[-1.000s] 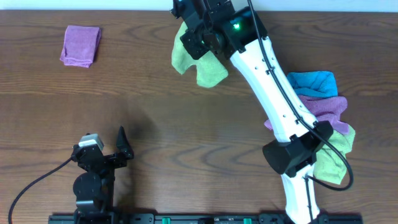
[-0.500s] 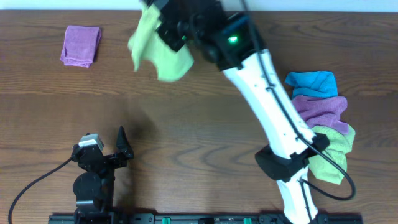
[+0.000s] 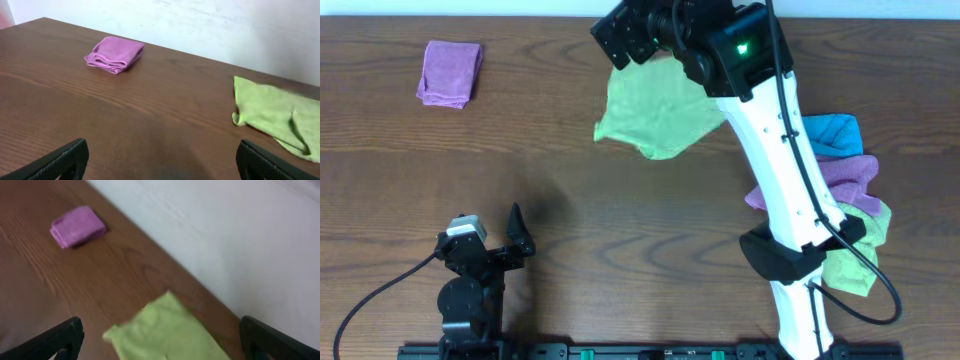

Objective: Fold the cloth
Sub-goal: 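Lift the green cloth with the right gripper and carry it left, then lower the green cloth onto the table center and release it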

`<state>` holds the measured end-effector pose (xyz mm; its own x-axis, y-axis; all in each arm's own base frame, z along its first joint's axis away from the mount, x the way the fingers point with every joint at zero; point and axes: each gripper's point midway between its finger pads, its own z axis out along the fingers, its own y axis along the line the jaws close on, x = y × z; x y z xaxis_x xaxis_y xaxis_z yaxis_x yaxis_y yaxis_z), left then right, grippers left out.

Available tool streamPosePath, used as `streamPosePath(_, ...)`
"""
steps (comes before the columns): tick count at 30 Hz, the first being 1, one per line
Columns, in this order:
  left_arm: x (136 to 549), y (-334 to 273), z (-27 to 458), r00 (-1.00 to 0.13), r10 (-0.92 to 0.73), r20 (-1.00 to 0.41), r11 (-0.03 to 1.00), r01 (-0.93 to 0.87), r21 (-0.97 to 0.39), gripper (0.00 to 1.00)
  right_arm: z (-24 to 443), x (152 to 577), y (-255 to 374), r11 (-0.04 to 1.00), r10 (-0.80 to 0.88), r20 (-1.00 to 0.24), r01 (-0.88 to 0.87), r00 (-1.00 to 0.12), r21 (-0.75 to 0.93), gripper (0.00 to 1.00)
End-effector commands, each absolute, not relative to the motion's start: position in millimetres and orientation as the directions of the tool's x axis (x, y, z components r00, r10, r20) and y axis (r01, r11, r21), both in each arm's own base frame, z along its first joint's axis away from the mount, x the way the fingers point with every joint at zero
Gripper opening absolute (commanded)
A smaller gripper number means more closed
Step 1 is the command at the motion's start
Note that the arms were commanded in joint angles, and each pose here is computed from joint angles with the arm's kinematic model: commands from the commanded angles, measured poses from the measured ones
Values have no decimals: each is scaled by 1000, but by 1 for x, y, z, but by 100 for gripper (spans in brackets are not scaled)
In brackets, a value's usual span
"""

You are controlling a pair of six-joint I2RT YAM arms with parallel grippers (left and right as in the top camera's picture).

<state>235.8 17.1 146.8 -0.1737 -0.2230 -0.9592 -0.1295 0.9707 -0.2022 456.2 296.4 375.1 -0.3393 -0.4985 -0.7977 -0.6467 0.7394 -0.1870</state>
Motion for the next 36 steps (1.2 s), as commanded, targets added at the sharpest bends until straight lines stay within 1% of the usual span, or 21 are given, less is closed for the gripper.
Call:
streamPosePath(1, 236, 22, 132, -199, -225, -954, 968, -159, -195, 95, 355, 457, 286, 728, -547, -747, -655, -377, -203, 99)
streamPosePath(2, 236, 22, 132, -199, -225, -954, 968, -159, -195, 95, 342, 456, 284, 726, -562, -720, -659, -406, -195, 98)
streamPosePath(4, 236, 22, 132, -199, -225, -954, 968, -159, -195, 95, 303, 456, 275, 723, -601, -635, -669, -486, -172, 88)
streamPosePath(6, 236, 22, 132, -199, -225, -954, 968, -159, -195, 95, 255, 454, 267, 719, -637, -524, -680, -565, -141, 75)
streamPosePath(7, 236, 22, 132, -199, -225, -954, 968, -159, -195, 95, 235, 453, 264, 718, -649, -478, -684, -592, -128, 66)
streamPosePath(8, 236, 22, 132, -199, -225, -954, 968, -159, -195, 95, 211, 451, 260, 717, -660, -425, -687, -620, -113, 45)
streamPosePath(9, 236, 22, 132, -199, -225, -954, 968, -159, -195, 95, 192, 450, 256, 719, -667, -382, -688, -640, -101, 22)
streamPosePath(10, 236, 22, 132, -199, -225, -954, 968, -159, -195, 96, 175, 448, 253, 719, -672, -341, -689, -657, -90, 9)
streamPosePath(11, 236, 22, 132, -199, -225, -954, 968, -159, -195, 95, 155, 446, 251, 719, -678, -300, -691, -671, -79, 2)
streamPosePath(12, 236, 22, 132, -199, -225, -954, 968, -159, -195, 95, 139, 445, 248, 723, -677, -268, -688, -685, -69, 5)
streamPosePath(13, 236, 22, 132, -199, -225, -954, 968, -159, -195, 95, 124, 446, 246, 732, -670, -244, -679, -701, -59, 17)
streamPosePath(14, 236, 22, 132, -199, -225, -954, 968, -159, -195, 96, 113, 446, 245, 742, -660, -228, -668, -716, -51, 22)
streamPosePath(15, 236, 22, 132, -199, -225, -954, 968, -159, -195, 95, 101, 448, 244, 753, -649, -213, -656, -730, -44, 31)
streamPosePath(16, 236, 22, 132, -199, -225, -954, 968, -159, -195, 95, 92, 449, 245, 755, -648, -202, -655, -734, -41, 36)
streamPosePath(17, 236, 22, 132, -199, -225, -954, 968, -159, -195, 95, 84, 450, 245, 756, -647, -193, -654, -737, -39, 38)
streamPosePath(19, 236, 22, 132, -199, -225, -954, 968, -159, -195, 95, 69, 452, 247, 763, -640, -177, -646, -747, -33, 38)
streamPosePath(21, 236, 22, 132, -199, -225, -954, 968, -159, -195, 95, 53, 453, 247, 770, -633, -157, -637, -758, -30, 33)
streamPosePath(23, 236, 22, 132, -199, -225, -954, 968, -159, -195, 95, 40, 454, 247, 782, -620, -142, -623, -771, -30, 31)
streamPosePath(26, 236, 22, 132, -199, -225, -954, 968, -159, -195, 95, 27, 456, 245, 799, -598, -126, -600, -792, -25, 31)
streamPosePath(30, 236, 22, 132, -199, -225, -954, 968, -159, -195, 95, 24, 459, 239, 801, -598, -116, -595, -793, -64, 36)
streamPosePath(36, 236, 22, 132, -199, -225, -954, 968, -159, -195, 95, 13, 455, 238, 800, -599, -98, -597, -794, -60, 34)
